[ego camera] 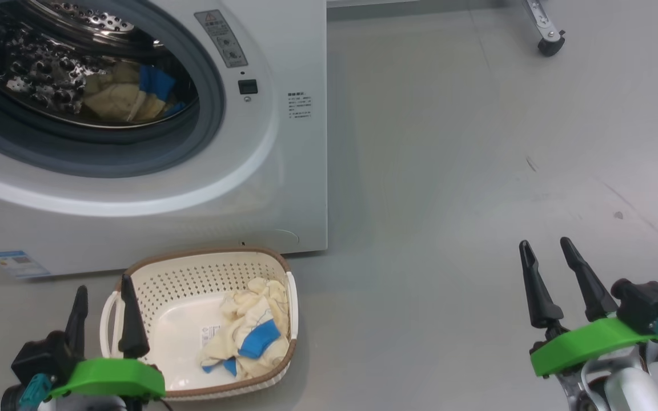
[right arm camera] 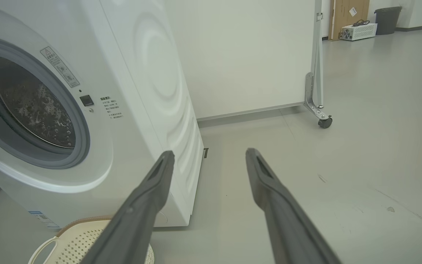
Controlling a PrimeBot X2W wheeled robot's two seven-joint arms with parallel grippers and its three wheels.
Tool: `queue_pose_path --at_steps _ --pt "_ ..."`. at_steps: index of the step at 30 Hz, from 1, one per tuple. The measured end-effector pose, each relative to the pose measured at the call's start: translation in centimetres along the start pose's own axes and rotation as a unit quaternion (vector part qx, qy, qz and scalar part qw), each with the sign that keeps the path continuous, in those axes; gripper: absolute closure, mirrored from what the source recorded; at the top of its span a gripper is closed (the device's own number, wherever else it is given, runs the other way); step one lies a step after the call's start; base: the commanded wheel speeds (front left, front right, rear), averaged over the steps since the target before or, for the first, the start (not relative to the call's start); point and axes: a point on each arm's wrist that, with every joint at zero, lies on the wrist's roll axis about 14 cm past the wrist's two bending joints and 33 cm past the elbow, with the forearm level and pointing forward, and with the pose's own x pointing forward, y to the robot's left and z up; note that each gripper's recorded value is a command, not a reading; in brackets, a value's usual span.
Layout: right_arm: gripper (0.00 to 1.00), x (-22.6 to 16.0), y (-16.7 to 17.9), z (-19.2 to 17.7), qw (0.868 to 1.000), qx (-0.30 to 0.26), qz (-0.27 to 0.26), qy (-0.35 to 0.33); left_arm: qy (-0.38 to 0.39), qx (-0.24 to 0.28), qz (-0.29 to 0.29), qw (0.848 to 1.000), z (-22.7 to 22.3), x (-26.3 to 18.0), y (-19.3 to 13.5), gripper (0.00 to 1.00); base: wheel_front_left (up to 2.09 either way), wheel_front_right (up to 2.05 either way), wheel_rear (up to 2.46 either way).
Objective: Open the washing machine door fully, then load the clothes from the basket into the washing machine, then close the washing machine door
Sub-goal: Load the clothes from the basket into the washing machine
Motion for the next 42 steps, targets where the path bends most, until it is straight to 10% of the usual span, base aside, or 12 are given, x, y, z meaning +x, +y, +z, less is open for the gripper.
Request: queue_pose_path --at_steps 27,42 --pt "0.00 3.1 -4.3 -5.8 0.995 -0.017 -0.057 0.086 0.179 -0.030 -0.042 0.983 -14.2 7.3 -2.0 0.00 0.00 0.00 0.00" --pt "0.00 4.0 -7.1 -9.6 0.985 -0.028 -0.097 0.138 0.335 0.005 -0.074 0.939 -26.5 9.4 -0.8 0.00 0.00 0.00 0.00"
